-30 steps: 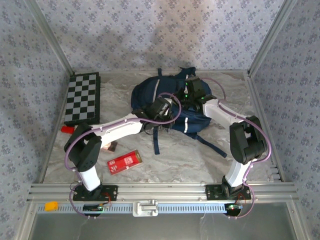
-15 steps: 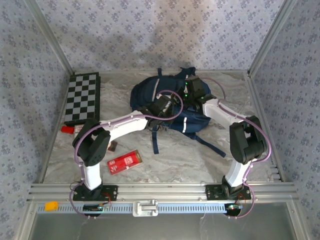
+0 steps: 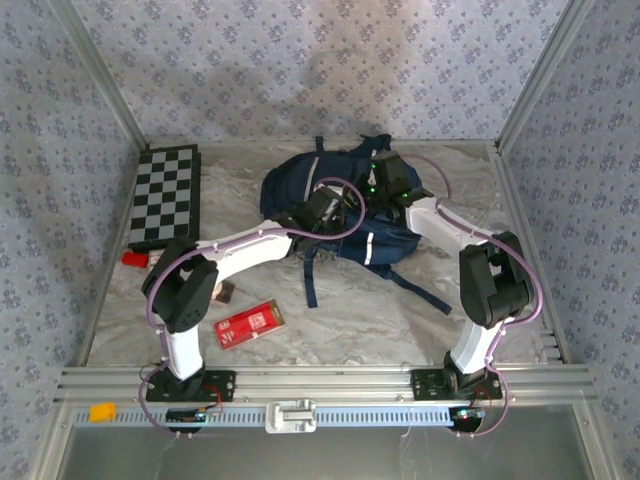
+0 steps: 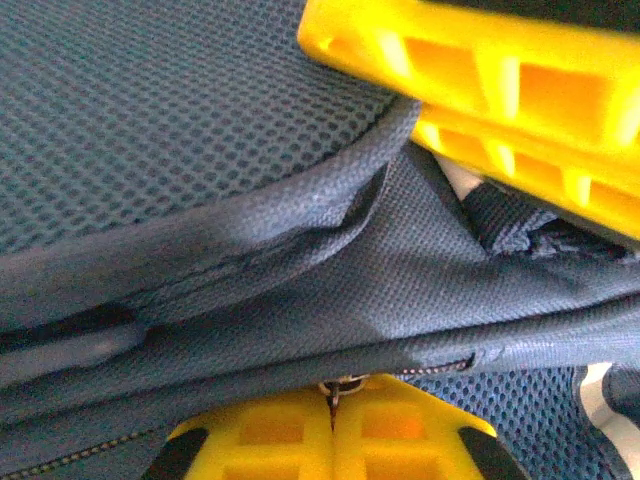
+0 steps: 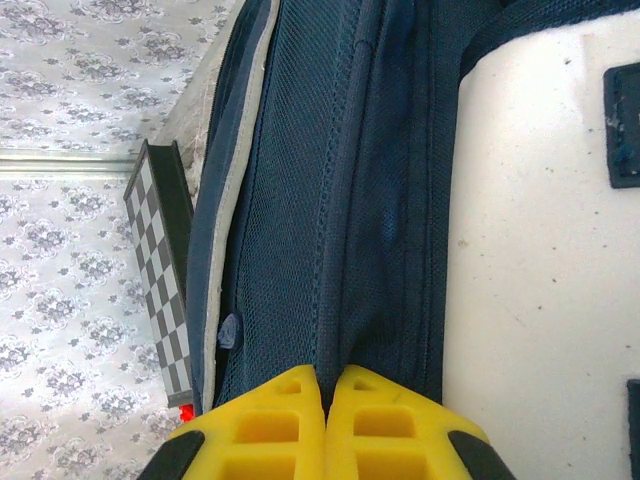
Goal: Pack books, pencil case, and school supplies into a backpack
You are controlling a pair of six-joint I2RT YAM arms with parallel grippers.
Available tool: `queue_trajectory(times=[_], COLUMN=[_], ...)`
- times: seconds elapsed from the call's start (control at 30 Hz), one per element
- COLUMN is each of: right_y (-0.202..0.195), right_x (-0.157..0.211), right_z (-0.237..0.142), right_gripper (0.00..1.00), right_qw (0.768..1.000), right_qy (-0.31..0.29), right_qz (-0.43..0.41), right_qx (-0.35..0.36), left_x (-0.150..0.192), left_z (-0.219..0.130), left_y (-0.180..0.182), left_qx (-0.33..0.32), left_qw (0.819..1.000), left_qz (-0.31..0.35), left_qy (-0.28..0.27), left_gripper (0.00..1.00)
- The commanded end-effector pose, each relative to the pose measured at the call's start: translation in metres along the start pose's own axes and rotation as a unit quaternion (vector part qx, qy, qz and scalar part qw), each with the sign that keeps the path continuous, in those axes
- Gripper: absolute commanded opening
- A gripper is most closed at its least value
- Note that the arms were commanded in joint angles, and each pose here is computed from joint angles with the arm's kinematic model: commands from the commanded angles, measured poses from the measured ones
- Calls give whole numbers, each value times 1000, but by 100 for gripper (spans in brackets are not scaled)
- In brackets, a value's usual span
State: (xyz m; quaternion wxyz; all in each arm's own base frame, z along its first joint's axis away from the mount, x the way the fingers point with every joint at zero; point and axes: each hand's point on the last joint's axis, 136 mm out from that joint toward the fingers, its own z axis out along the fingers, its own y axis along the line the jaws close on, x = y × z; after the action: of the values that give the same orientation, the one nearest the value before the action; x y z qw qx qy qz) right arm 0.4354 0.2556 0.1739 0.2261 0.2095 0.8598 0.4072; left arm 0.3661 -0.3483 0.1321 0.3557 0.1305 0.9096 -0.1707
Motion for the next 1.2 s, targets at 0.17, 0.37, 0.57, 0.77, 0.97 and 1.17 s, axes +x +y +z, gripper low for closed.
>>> queue_trajectory(times=[0.17, 0.37, 0.57, 0.77, 0.97, 1.17], right_y=[43, 37, 31, 37, 6, -41], right_x=[-1, -4, -4, 19, 47, 88], right_z=[-13, -19, -22, -34, -69, -52], right_gripper=[0, 0, 0, 37, 55, 52], right_qw=[997, 997, 996, 991, 995, 998], right_qy=[18, 28, 39, 52, 39, 39], right_qz=[-50, -59, -76, -116, -96, -56], right_qx=[-56, -47, -31, -33, -8, 8], left_x=[-17, 4, 15, 5, 6, 6], left_z=[-35, -38, -37, -36, -31, -33], left_y=[12, 46, 61, 45, 43, 41], left_qx=[9, -17, -10, 27, 30, 35], left_qw=[1000, 999, 999, 999, 999, 999], left_qz=[16, 19, 25, 2, 6, 16], left_qy=[-7, 23, 39, 27, 33, 33], left_gripper=[0, 0, 0, 0, 0, 0])
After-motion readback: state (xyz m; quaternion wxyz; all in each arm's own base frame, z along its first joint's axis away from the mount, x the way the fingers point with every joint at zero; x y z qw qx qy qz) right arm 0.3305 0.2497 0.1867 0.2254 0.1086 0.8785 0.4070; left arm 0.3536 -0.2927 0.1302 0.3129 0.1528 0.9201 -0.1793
